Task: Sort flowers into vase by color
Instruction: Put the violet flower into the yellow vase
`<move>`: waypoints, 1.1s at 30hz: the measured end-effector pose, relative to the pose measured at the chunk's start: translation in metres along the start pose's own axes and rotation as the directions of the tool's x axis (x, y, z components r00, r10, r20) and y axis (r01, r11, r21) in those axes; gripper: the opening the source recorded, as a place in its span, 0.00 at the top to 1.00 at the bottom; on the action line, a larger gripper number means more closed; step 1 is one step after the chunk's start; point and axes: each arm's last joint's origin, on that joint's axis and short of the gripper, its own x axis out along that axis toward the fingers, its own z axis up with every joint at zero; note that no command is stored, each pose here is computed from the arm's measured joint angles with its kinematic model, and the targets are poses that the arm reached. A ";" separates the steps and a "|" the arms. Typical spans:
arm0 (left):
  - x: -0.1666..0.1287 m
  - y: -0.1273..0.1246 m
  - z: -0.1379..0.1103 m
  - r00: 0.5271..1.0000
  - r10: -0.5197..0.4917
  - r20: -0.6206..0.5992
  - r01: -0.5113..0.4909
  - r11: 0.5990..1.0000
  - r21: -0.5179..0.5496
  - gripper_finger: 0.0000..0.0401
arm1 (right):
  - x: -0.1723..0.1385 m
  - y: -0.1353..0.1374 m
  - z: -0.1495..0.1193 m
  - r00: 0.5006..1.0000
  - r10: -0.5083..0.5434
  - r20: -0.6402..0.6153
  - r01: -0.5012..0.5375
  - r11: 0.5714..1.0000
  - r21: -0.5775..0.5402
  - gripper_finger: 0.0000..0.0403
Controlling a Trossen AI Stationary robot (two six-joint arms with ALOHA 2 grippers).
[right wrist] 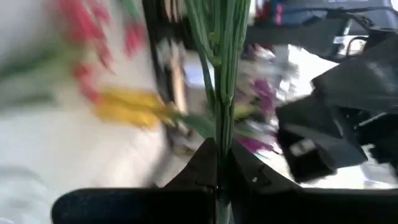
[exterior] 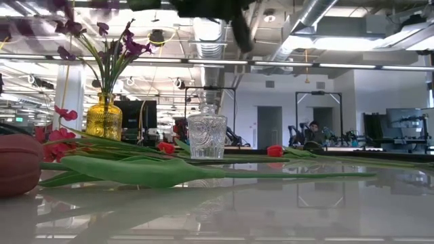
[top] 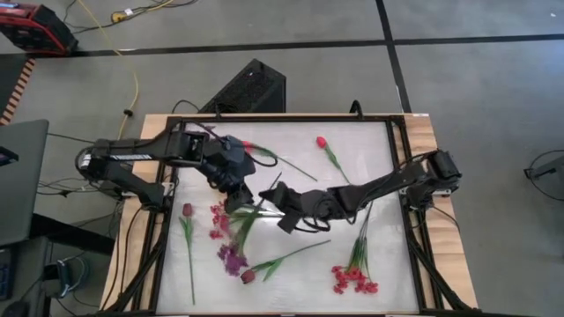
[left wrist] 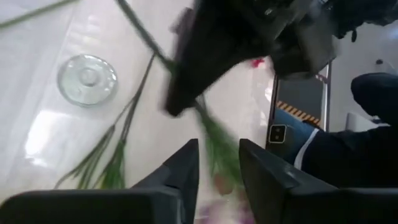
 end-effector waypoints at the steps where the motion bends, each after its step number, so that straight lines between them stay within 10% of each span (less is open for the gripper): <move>1: -0.004 0.000 0.002 1.000 0.000 0.003 0.000 1.000 0.009 0.72 | -0.004 -0.003 -0.002 0.998 0.032 0.046 -0.035 0.997 0.064 0.90; 5: -0.037 0.003 0.012 0.999 0.023 0.028 -0.025 0.998 0.057 0.67 | -0.013 -0.012 -0.021 0.934 0.149 0.323 -0.259 0.908 0.329 0.90; 9: -0.078 -0.002 0.017 0.975 0.172 0.139 -0.193 0.968 0.157 0.67 | -0.003 -0.018 -0.046 0.807 0.020 0.590 -0.377 0.786 0.489 0.90; 16: -0.130 -0.015 0.008 0.893 0.234 0.385 -0.368 0.871 0.325 0.69 | 0.049 0.012 -0.075 0.713 -0.313 0.628 -0.351 0.616 0.705 0.90; 22: -0.169 -0.016 -0.006 0.774 0.290 0.563 -0.502 0.822 0.267 0.69 | 0.099 0.041 -0.084 0.660 -0.522 0.540 -0.321 0.454 0.831 0.90; 33: -0.206 -0.018 -0.030 0.679 0.275 0.681 -0.544 0.811 0.216 0.69 | 0.166 0.046 -0.078 0.627 -0.599 0.497 -0.296 0.407 0.864 0.90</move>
